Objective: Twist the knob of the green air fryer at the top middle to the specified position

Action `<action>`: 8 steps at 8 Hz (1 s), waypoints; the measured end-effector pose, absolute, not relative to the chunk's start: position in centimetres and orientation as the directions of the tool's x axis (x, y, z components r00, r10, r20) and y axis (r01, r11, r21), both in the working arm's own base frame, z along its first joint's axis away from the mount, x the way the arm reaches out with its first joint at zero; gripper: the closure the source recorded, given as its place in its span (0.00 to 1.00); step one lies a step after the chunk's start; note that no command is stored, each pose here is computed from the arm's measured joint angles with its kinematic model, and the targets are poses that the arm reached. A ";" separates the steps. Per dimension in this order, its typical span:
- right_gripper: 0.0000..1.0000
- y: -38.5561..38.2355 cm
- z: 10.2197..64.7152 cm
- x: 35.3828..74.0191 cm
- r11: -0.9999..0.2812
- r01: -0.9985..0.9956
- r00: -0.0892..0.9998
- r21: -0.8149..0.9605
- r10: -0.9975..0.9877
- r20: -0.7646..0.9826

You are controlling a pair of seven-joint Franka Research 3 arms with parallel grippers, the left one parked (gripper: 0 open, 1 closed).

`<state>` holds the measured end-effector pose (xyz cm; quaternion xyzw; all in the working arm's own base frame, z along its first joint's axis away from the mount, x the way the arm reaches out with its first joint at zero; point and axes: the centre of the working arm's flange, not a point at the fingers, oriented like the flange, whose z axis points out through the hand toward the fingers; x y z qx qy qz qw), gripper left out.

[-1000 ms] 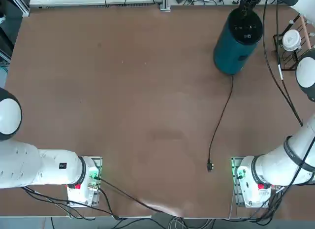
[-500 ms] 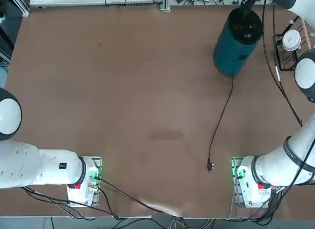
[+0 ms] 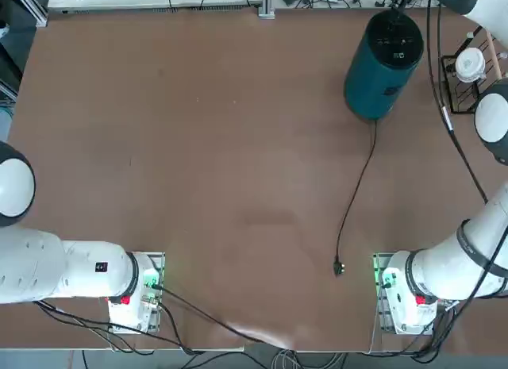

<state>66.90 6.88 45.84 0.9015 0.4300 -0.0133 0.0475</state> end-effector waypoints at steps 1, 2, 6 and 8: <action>0.56 6.8 45.8 66.9 -0.590 0.805 0.594 0.069 0.802 -0.066; 0.56 6.8 45.8 66.9 -0.553 0.830 0.557 0.066 0.828 -0.068; 0.56 6.9 45.9 66.9 -0.400 0.915 0.404 0.053 0.912 -0.079; 0.56 6.8 45.9 66.9 -0.335 0.941 0.338 0.048 0.938 -0.082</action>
